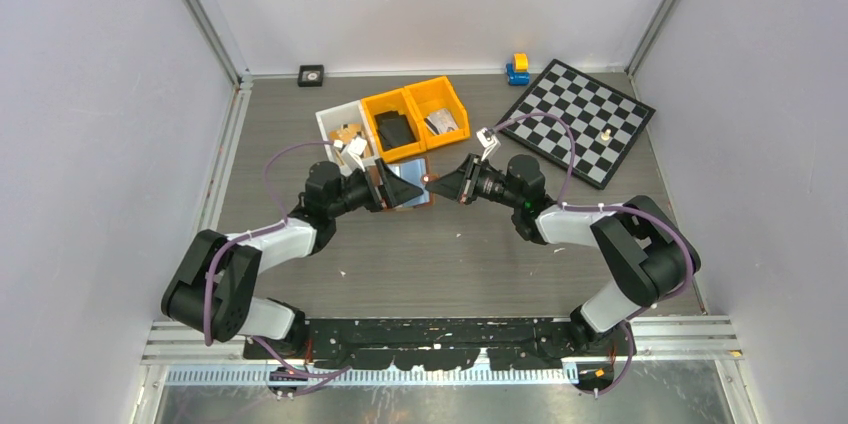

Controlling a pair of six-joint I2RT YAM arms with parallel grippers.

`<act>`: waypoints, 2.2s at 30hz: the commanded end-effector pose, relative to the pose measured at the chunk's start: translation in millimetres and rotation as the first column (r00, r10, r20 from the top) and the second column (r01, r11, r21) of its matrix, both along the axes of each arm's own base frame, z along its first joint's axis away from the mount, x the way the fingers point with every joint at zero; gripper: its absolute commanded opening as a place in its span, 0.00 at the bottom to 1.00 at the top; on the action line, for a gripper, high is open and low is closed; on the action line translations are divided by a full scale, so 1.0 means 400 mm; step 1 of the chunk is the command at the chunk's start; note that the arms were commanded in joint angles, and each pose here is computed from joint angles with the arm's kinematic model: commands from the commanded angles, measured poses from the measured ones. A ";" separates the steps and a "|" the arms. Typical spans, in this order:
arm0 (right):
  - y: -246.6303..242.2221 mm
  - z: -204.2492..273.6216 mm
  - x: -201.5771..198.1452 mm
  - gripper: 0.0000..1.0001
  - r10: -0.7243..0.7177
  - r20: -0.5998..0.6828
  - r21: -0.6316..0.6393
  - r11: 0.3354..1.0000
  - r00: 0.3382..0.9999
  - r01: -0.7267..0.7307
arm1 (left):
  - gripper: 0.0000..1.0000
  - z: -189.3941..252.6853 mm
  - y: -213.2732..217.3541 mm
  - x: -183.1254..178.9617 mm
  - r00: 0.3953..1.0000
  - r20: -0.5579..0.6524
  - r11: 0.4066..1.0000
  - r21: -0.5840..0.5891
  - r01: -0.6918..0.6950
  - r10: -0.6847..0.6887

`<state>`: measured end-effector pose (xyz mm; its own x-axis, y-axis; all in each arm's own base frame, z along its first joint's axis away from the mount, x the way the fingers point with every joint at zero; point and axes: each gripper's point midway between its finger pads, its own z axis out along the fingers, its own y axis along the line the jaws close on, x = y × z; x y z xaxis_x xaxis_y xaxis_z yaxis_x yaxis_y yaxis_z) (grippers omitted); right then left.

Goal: Take the credit cards out of the card holder
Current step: Remove the credit card from the card holder.

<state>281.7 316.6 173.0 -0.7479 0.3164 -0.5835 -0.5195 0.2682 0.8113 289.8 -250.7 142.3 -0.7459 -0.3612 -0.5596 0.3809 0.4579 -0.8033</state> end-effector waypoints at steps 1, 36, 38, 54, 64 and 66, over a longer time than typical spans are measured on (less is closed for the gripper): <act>0.011 0.083 0.009 0.01 0.014 0.100 0.070 0.997 0.995 -0.021 | 0.97 0.025 -0.008 0.021 0.999 0.044 1.000 0.015 0.007 -0.008; 0.002 0.019 0.045 0.36 -0.049 0.042 -0.055 0.997 0.998 0.051 | 0.28 0.047 0.018 0.020 0.998 0.062 0.998 0.063 -0.017 0.013; 0.003 0.022 0.041 0.27 -0.044 0.044 -0.053 0.998 0.998 0.046 | 0.28 0.047 0.019 0.022 0.998 0.061 0.998 0.063 -0.020 0.016; -0.026 0.020 0.058 0.00 -0.125 0.057 -0.097 0.987 0.990 0.130 | 0.69 -0.055 0.223 0.068 0.917 -0.075 0.892 0.278 -0.357 0.391; -0.015 0.018 0.053 0.00 -0.094 0.049 -0.089 0.991 0.994 0.098 | 1.00 0.064 0.118 0.040 0.985 0.049 0.986 0.003 -0.167 0.167; -0.011 0.022 0.050 0.00 -0.084 0.049 -0.082 0.993 0.995 0.088 | 1.00 0.064 0.108 0.039 0.988 0.043 0.989 -0.014 -0.146 0.146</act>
<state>298.7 302.4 144.0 -0.7477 0.3090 -0.5878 -0.4287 0.4514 0.7826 304.9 -188.8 134.4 -0.6815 -0.4801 -0.5523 0.1914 0.6115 -0.7678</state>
